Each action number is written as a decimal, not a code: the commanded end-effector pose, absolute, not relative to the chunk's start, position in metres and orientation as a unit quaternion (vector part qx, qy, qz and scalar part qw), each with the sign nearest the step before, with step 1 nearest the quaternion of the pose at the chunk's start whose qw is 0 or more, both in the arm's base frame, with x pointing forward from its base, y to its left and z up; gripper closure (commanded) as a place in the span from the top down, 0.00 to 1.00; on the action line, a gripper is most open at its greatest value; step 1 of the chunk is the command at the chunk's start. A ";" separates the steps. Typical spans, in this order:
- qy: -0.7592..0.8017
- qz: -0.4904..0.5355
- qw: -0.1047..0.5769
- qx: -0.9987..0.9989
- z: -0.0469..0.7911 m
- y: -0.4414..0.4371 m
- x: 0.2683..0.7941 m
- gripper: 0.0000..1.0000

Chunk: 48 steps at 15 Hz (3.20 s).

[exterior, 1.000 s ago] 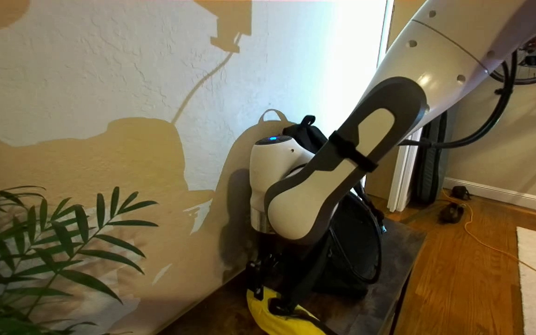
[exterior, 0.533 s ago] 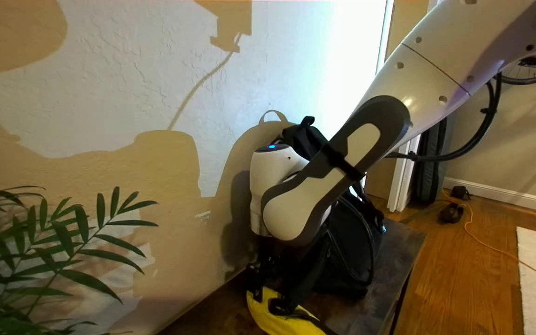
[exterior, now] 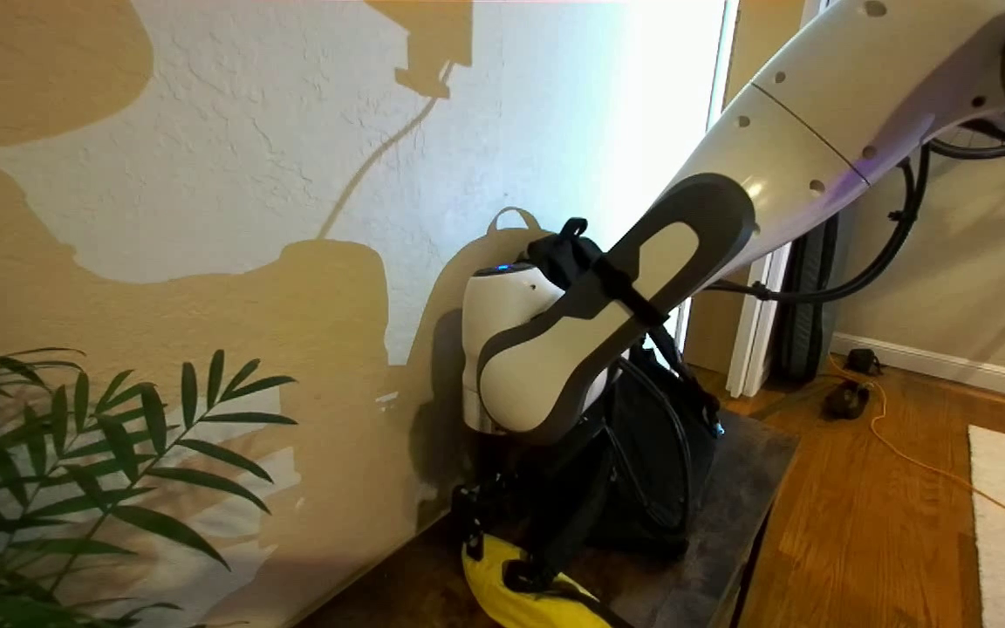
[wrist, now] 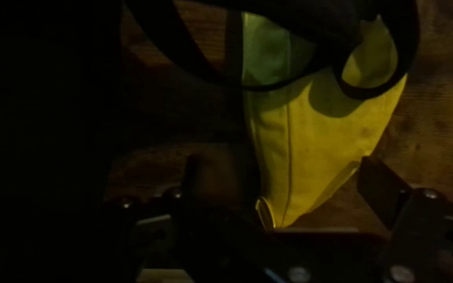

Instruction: Put the banana purse in the backpack

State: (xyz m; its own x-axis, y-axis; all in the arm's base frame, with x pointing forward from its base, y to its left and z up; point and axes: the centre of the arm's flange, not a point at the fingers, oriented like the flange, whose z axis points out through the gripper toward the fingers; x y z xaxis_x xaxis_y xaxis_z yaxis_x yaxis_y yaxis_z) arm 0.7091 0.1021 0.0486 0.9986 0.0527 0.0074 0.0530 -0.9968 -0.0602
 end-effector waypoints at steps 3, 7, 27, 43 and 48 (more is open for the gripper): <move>-0.023 0.001 0.037 -0.999 0.062 0.098 0.705 1.00; -0.024 0.004 0.037 -0.999 0.060 0.103 0.701 1.00; -0.027 0.070 0.054 -0.996 0.033 0.121 0.672 1.00; -0.043 0.070 0.061 -0.995 0.014 0.125 0.676 0.46; -0.050 0.066 0.064 -0.995 0.020 0.130 0.674 0.21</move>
State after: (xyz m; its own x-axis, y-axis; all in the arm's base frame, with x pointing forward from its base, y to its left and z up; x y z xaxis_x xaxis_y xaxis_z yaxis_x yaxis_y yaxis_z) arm 0.6816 0.1277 0.0219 0.9880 0.0889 -0.1265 0.0755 -0.9914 -0.1067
